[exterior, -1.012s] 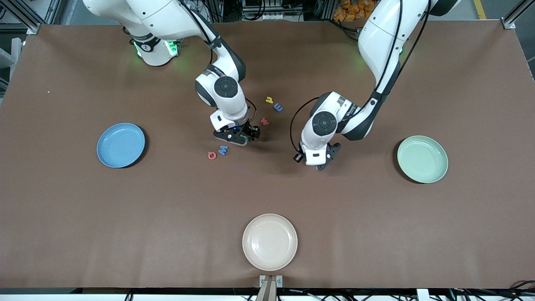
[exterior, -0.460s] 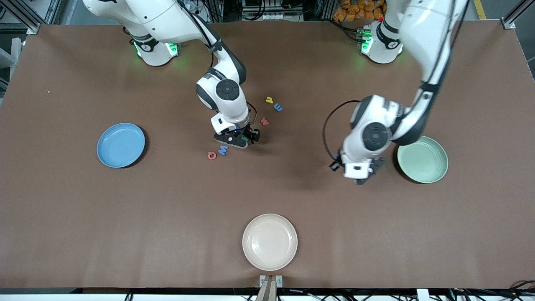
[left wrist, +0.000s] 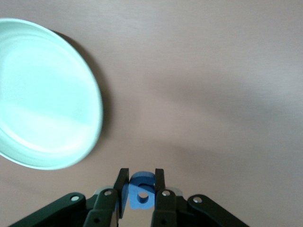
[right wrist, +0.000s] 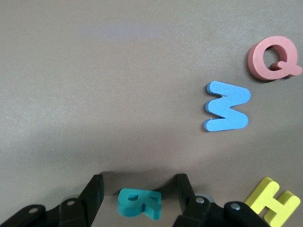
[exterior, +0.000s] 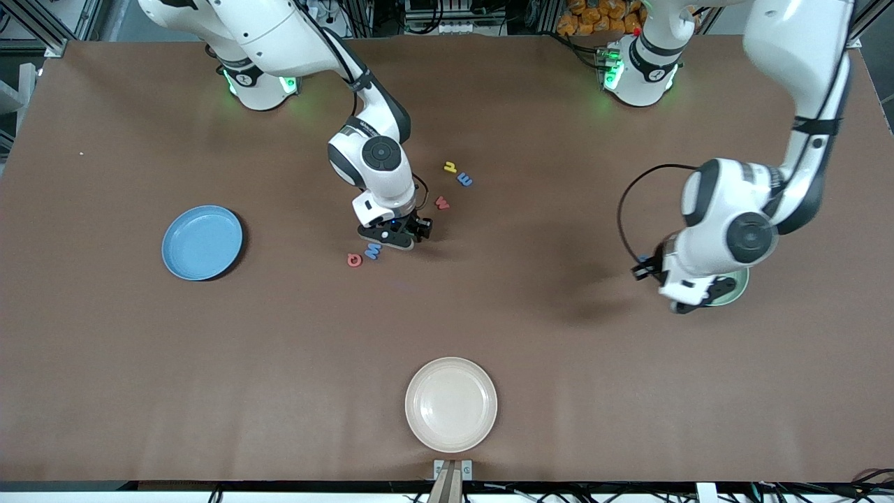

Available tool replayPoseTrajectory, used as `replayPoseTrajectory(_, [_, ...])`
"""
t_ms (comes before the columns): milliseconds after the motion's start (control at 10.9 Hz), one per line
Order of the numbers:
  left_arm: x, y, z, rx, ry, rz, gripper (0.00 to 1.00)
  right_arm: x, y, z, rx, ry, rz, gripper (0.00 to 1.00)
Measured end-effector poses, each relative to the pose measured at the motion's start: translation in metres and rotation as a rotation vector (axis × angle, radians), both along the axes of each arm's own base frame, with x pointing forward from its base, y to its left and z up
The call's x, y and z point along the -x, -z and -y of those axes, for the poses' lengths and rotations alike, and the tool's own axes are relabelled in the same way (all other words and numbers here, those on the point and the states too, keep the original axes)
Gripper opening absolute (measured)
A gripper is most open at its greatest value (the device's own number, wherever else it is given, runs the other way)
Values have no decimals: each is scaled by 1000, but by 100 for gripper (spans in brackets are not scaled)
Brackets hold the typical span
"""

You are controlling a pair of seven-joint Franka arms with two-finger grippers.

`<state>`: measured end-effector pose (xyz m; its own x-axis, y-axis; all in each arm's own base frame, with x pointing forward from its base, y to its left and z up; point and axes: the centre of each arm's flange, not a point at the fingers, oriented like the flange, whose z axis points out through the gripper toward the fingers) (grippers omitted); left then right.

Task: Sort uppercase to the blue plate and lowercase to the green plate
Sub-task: 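Carry the blue 6 onto the green plate and open the left gripper, then lift the teal R with the right gripper while the left gripper returns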

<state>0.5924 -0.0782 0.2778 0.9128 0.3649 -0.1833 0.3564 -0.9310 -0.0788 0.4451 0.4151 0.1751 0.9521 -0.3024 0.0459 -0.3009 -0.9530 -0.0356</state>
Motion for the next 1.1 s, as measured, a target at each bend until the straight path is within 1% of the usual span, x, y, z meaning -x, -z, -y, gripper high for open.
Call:
replayPoseTrajectory(184, [9,11,-43,24,64,-32,26,-1,-1,-1,-2,0,2,69])
replayPoseTrajectory(368, [17,20,-100,66,144,-53,26,-2,-2,-1,-4,0,4,65])
replayPoseTrajectory(460, [21,24,-131,92,187,-57,26,-2,-2,-1,-3,1,4,58])
replayPoseTrajectory(552, [24,27,-153,111,218,-59,26,-2,-2,-1,-3,0,4,56])
replayPoseTrajectory(644, [25,32,-161,121,231,-63,26,-2,-2,-1,-2,0,4,48])
replayPoseTrajectory(828, [25,37,-156,128,244,-69,31,-3,-3,0,2,0,3,39])
replayPoseTrajectory(920, [24,37,-152,128,250,-68,42,-3,-4,0,2,0,3,37])
replayPoseTrajectory(1012, [22,35,-151,128,253,-64,56,-3,-3,0,2,0,3,37])
replayPoseTrajectory(1104, [21,33,-150,126,251,-59,74,-3,-4,0,2,0,3,37])
